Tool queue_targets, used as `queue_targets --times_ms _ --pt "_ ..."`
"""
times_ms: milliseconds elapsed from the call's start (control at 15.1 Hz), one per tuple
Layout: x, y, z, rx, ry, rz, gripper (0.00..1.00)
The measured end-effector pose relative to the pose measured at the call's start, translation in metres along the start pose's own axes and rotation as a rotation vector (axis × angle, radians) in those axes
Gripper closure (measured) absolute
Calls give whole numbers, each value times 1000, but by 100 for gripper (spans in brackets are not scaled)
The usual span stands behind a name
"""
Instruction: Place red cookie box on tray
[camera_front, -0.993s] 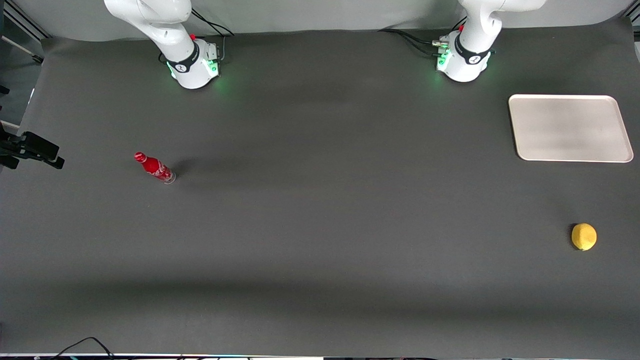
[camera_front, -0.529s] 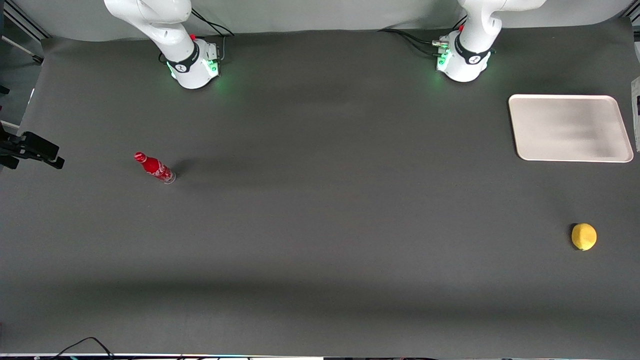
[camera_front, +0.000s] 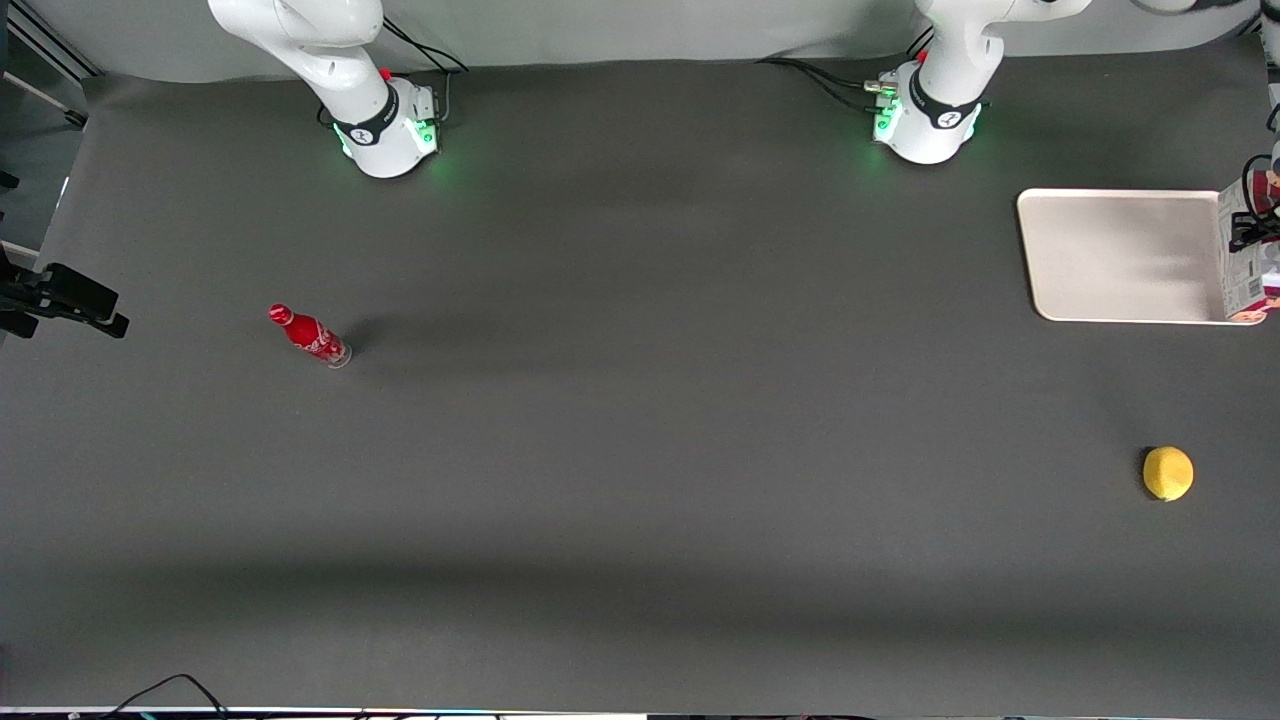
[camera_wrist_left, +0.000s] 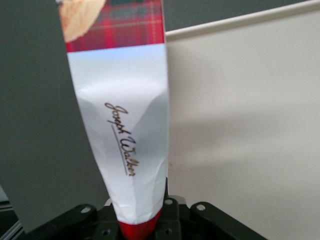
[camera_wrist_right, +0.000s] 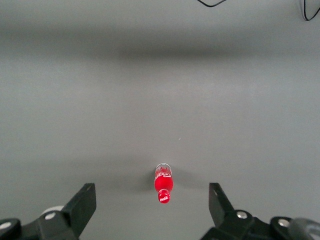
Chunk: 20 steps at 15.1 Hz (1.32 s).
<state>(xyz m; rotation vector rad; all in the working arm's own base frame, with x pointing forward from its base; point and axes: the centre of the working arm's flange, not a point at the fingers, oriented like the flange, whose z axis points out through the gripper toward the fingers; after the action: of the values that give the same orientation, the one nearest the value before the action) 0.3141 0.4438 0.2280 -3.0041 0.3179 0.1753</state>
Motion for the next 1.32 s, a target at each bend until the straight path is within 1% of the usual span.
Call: queue_targets --times_ms 132,331,596,662,728,860,926,1059,1191,1257,1324 --pt "-1 -5 8 6 -13 16 82" --pt "-8 -12 10 11 -18 21 81" --pt "-9 -16 7 12 -7 27 43" --pt "-6 -16 5 1 0 29 33" --pt "-1 -17 3 -25 10 32 22" --pt "12 -26 -15 -85 42 41 3" --pt "17 -33 -31 -104 61 45 0" --pt "24 -48 -69 -133 110 54 0" --pt "31 -59 -113 -176 155 82 0" --pt "36 -63 -138 -205 164 87 0" --pt "43 -66 -169 -233 158 87 0"
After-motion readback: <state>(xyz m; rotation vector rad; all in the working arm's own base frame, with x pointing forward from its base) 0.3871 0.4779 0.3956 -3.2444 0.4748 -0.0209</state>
